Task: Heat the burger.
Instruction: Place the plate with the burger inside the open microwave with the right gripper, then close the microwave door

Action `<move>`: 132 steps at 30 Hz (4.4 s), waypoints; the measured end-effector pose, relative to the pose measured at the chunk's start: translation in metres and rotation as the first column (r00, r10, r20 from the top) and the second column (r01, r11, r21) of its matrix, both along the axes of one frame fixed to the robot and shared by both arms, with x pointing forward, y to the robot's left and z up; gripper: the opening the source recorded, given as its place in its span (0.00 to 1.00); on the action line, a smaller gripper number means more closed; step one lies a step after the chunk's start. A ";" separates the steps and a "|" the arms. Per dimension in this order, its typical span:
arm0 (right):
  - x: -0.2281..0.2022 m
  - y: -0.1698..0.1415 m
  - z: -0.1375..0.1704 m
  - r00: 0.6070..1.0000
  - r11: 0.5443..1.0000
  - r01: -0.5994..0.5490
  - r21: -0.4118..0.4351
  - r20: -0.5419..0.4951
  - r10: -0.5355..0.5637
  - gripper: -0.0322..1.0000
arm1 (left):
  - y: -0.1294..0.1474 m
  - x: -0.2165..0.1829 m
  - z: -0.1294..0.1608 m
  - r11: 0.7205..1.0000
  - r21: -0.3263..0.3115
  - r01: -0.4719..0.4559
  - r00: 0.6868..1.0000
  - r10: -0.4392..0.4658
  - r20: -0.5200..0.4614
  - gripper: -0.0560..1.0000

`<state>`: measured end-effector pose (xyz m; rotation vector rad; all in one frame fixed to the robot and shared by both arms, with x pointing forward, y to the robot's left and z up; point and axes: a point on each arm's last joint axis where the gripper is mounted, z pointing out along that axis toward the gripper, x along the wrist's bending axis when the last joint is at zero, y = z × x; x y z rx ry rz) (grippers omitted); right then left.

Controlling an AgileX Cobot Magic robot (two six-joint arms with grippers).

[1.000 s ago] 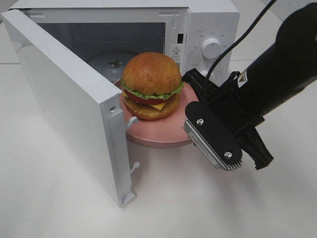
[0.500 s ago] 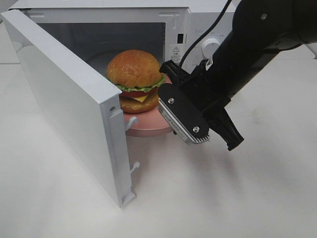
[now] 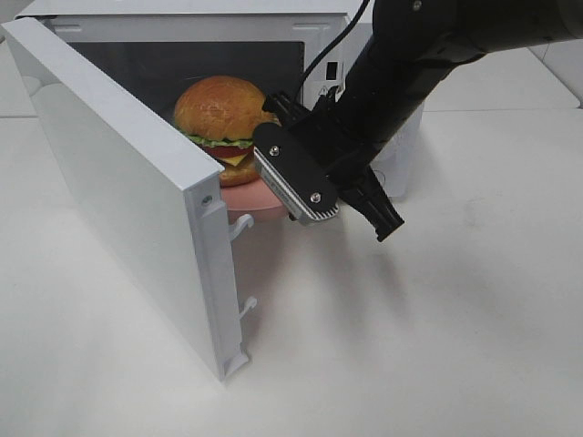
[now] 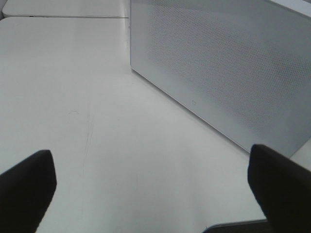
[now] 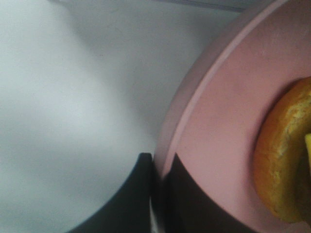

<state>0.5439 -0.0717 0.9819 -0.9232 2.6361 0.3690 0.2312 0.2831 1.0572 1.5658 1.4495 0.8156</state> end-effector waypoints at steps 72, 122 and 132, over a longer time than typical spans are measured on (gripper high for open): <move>0.126 0.067 -0.045 0.963 0.984 0.172 0.033 0.206 -0.175 0.21 | 0.000 0.000 0.000 1.000 0.000 0.000 1.000 0.000 0.000 0.99; 0.045 0.008 0.009 0.944 0.951 0.289 0.109 0.129 -0.302 0.72 | 0.000 0.000 0.000 1.000 0.000 0.000 1.000 0.000 0.000 0.99; 0.021 -0.024 0.029 0.930 0.942 0.317 0.108 0.161 -0.332 0.72 | 0.000 0.000 0.000 1.000 0.000 0.000 1.000 0.000 0.000 0.99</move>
